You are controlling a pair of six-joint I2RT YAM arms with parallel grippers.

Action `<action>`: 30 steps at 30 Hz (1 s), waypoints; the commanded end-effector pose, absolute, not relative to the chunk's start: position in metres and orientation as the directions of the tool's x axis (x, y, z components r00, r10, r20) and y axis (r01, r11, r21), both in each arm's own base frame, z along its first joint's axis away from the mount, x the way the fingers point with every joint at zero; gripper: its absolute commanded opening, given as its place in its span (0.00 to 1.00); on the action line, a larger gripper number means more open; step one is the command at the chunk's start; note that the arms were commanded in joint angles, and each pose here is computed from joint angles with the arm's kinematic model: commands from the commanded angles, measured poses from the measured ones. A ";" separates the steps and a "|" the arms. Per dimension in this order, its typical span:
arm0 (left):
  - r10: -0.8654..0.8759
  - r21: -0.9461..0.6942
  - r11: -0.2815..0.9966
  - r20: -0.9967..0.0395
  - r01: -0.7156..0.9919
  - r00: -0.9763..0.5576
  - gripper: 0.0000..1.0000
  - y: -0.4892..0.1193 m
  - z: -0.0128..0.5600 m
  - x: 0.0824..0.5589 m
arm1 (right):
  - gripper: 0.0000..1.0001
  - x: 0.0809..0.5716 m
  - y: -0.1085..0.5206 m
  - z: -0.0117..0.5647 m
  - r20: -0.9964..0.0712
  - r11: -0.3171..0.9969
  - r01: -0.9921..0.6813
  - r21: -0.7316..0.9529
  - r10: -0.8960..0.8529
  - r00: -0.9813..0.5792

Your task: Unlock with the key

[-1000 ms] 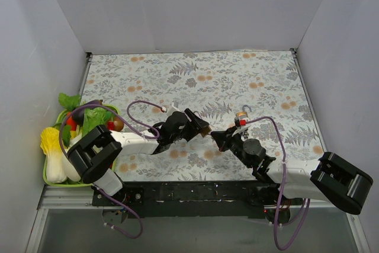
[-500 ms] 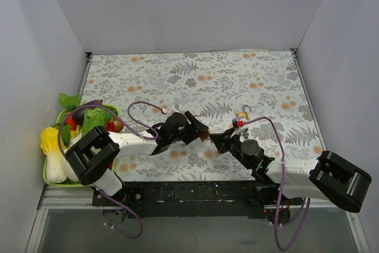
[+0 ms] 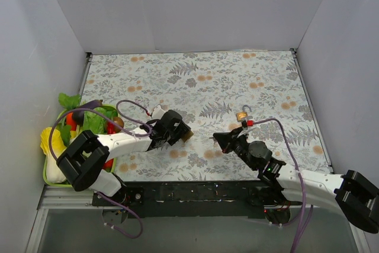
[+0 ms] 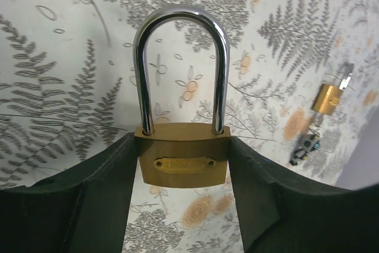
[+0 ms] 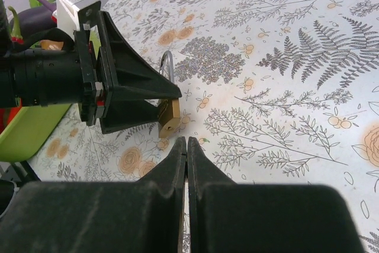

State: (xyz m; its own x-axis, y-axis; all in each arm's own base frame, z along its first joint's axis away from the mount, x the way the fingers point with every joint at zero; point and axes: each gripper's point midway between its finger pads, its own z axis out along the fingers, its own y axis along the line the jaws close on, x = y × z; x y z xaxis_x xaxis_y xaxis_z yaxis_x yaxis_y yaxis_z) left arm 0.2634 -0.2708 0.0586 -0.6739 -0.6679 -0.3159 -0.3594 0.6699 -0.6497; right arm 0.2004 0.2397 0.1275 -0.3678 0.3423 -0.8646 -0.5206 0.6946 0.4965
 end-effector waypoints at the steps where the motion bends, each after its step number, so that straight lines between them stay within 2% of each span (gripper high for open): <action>1: -0.882 -0.689 0.423 -0.162 -0.589 -0.443 0.00 -0.265 0.080 0.285 | 0.01 0.201 0.234 0.133 -0.855 0.703 -0.493 0.513 0.366 -0.367; 5: -0.840 -0.645 0.513 -0.243 -0.566 -0.485 0.01 -0.266 0.073 0.290 | 0.01 0.202 0.228 0.134 -0.858 0.720 -0.476 0.506 0.365 -0.360; 7: -0.824 -0.621 0.544 -0.267 -0.565 -0.500 0.04 -0.265 0.066 0.290 | 0.01 0.202 0.226 0.134 -0.861 0.727 -0.469 0.501 0.363 -0.357; 8: -0.813 -0.613 0.561 -0.279 -0.556 -0.512 0.16 -0.266 0.066 0.290 | 0.01 0.202 0.226 0.134 -0.861 0.726 -0.471 0.502 0.363 -0.357; 10: -0.804 -0.602 0.572 -0.280 -0.557 -0.524 0.28 -0.266 0.061 0.289 | 0.01 0.201 0.226 0.136 -0.860 0.723 -0.474 0.502 0.363 -0.358; 11: -0.801 -0.597 0.577 -0.281 -0.557 -0.528 0.40 -0.266 0.059 0.288 | 0.01 0.201 0.226 0.136 -0.861 0.724 -0.473 0.502 0.362 -0.358; 12: -0.793 -0.594 0.587 -0.285 -0.550 -0.539 0.62 -0.267 0.059 0.287 | 0.01 0.201 0.226 0.136 -0.861 0.725 -0.472 0.501 0.361 -0.359; 18: -0.748 -0.598 0.639 -0.336 -0.484 -0.572 0.98 -0.267 0.072 0.289 | 0.01 0.202 0.224 0.140 -0.862 0.731 -0.466 0.499 0.365 -0.351; 26: -0.621 -0.571 0.765 -0.529 -0.299 -0.578 0.98 -0.247 0.123 0.289 | 0.01 0.202 0.229 0.168 -0.856 0.698 -0.497 0.516 0.396 -0.332; 28: -0.613 -0.632 0.751 -0.561 -0.190 -0.556 0.98 -0.247 0.159 0.287 | 0.01 0.199 0.234 0.184 -0.852 0.667 -0.530 0.524 0.411 -0.324; 29: -0.549 -0.616 0.781 -0.596 -0.106 -0.586 0.98 -0.247 0.159 0.278 | 0.01 0.199 0.236 0.190 -0.853 0.660 -0.542 0.521 0.412 -0.320; 30: -0.550 -0.664 0.747 -0.609 -0.012 -0.571 0.98 -0.257 0.179 0.279 | 0.01 0.197 0.238 0.197 -0.854 0.649 -0.555 0.520 0.414 -0.315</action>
